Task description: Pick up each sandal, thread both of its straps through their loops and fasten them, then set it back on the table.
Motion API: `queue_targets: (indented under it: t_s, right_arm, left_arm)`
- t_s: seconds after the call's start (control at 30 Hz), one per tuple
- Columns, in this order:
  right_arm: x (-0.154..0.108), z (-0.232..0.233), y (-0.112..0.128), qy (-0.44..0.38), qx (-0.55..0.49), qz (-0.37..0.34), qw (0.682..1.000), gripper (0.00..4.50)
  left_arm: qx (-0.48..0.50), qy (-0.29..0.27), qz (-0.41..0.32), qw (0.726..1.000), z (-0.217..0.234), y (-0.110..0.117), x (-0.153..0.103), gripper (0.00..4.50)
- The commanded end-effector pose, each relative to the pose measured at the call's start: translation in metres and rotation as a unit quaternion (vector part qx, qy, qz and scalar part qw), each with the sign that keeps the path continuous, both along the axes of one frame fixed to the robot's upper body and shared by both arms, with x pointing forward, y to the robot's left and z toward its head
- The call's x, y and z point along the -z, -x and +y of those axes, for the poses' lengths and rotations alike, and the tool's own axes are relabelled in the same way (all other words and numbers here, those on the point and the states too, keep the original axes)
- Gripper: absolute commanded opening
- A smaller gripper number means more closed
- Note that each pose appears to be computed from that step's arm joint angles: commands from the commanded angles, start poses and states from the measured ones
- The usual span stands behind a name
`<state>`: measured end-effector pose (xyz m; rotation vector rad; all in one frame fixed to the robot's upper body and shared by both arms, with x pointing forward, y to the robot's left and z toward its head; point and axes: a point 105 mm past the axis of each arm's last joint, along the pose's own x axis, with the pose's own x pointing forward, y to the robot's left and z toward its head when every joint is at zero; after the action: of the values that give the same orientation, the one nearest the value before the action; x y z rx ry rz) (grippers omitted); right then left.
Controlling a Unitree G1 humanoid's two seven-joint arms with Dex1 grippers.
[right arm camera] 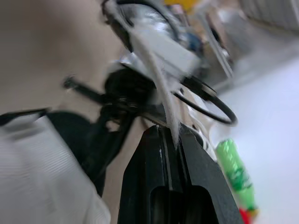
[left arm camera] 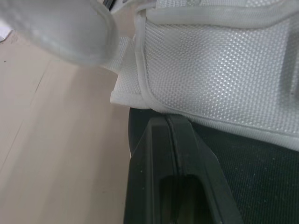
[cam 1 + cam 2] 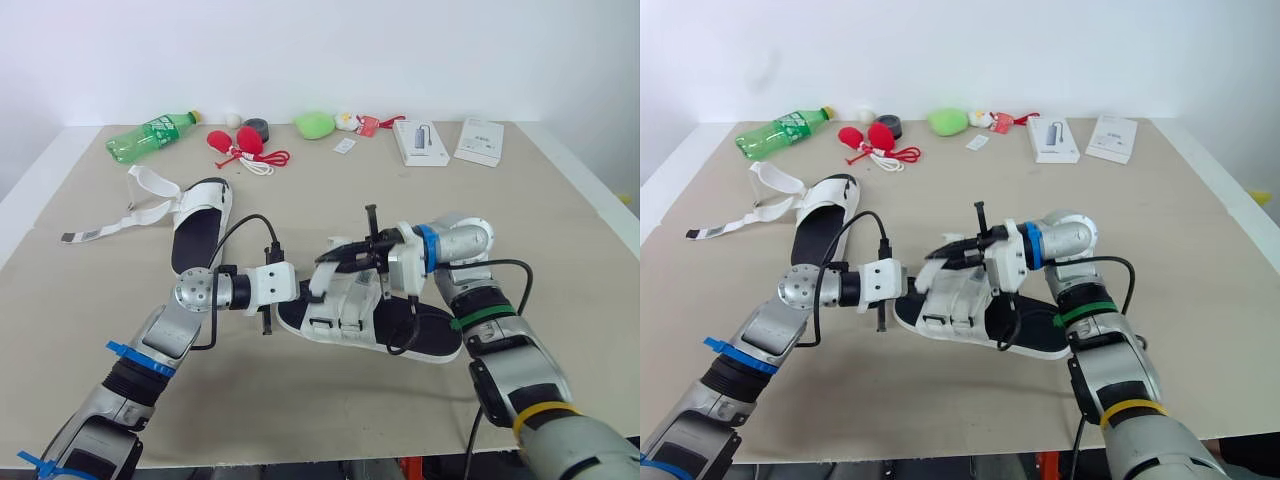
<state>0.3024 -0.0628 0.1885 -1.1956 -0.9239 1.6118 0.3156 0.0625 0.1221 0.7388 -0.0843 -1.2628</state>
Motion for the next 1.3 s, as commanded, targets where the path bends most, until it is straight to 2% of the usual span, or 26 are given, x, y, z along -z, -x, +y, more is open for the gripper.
queue_targets:
  t_s: [0.03, 0.2, 0.3, 0.37, 0.4, 0.53, 0.67, 0.73, 0.8, 0.87, 0.93, 1.03, 1.1, 1.17, 1.3]
  right_arm:
    - [0.009, 0.002, 0.016, 0.056, -0.063, -0.078, 0.993, 0.01]
    - [0.026, -0.002, 0.019, 0.113, -0.08, -0.064, 0.988, 0.01]
    - [0.021, -0.003, 0.02, 0.112, -0.079, -0.044, 0.99, 1.05]
    - [0.014, -0.004, 0.02, 0.103, -0.079, -0.032, 0.991, 1.9]
    - [0.011, -0.005, 0.022, 0.101, -0.08, -0.031, 0.991, 2.52]
    - [0.002, -0.017, 0.027, 0.102, -0.073, -0.017, 0.992, 4.46]
    - [-0.005, -0.033, 0.026, 0.11, -0.04, 0.02, 0.993, 4.46]
    - [-0.006, -0.042, 0.025, 0.116, -0.012, 0.063, 0.991, 4.46]
    - [-0.014, -0.045, 0.022, 0.087, 0.022, 0.129, 0.988, 4.46]
    - [-0.029, -0.047, 0.023, 0.051, 0.084, 0.292, 0.951, 4.46]
    - [-0.034, -0.047, 0.036, 0.05, 0.124, 0.448, 0.884, 4.46]
    - [-0.033, -0.043, 0.064, 0.067, 0.144, 0.601, 0.783, 4.46]
    - [-0.016, -0.045, 0.085, 0.116, 0.165, 0.649, 0.734, 4.46]
    - [0.007, -0.049, 0.094, 0.151, 0.208, 0.667, 0.699, 4.46]
    - [0.039, -0.049, 0.09, 0.155, 0.281, 0.672, 0.667, 4.46]
  left_arm:
    - [0.009, -0.002, 0.008, 1.0, -0.002, 0.003, 0.002, 0.0]
    - [0.009, 0.003, 0.013, 1.0, -0.002, 0.003, 0.001, 0.0]
    - [0.011, 0.004, 0.021, 1.0, -0.001, 0.005, 0.001, 0.0]
    - [0.013, 0.008, 0.028, 0.999, 0.0, 0.006, 0.001, 0.0]
    - [0.013, 0.009, 0.031, 0.999, 0.001, 0.006, 0.001, 0.0]
    - [0.01, 0.005, 0.033, 0.999, 0.006, 0.003, 0.0, 0.0]
    - [0.011, 0.002, 0.034, 0.999, 0.008, 0.002, 0.0, 0.0]
    - [0.016, 0.0, 0.036, 0.999, 0.006, 0.003, 0.001, 0.0]
    - [0.021, -0.003, 0.037, 0.999, 0.005, 0.005, 0.002, 0.0]
    - [0.024, -0.003, 0.038, 0.999, 0.004, 0.007, 0.003, 0.0]
    - [0.026, -0.003, 0.039, 0.999, 0.004, 0.008, 0.003, 0.0]
    - [0.026, -0.002, 0.041, 0.999, 0.005, 0.009, 0.003, 0.0]
    - [0.026, 0.001, 0.043, 0.999, 0.005, 0.009, 0.002, 0.0]
    - [0.026, 0.002, 0.045, 0.999, 0.005, 0.01, 0.001, 0.0]
    - [0.027, 0.001, 0.049, 0.998, 0.005, 0.011, 0.002, 0.0]
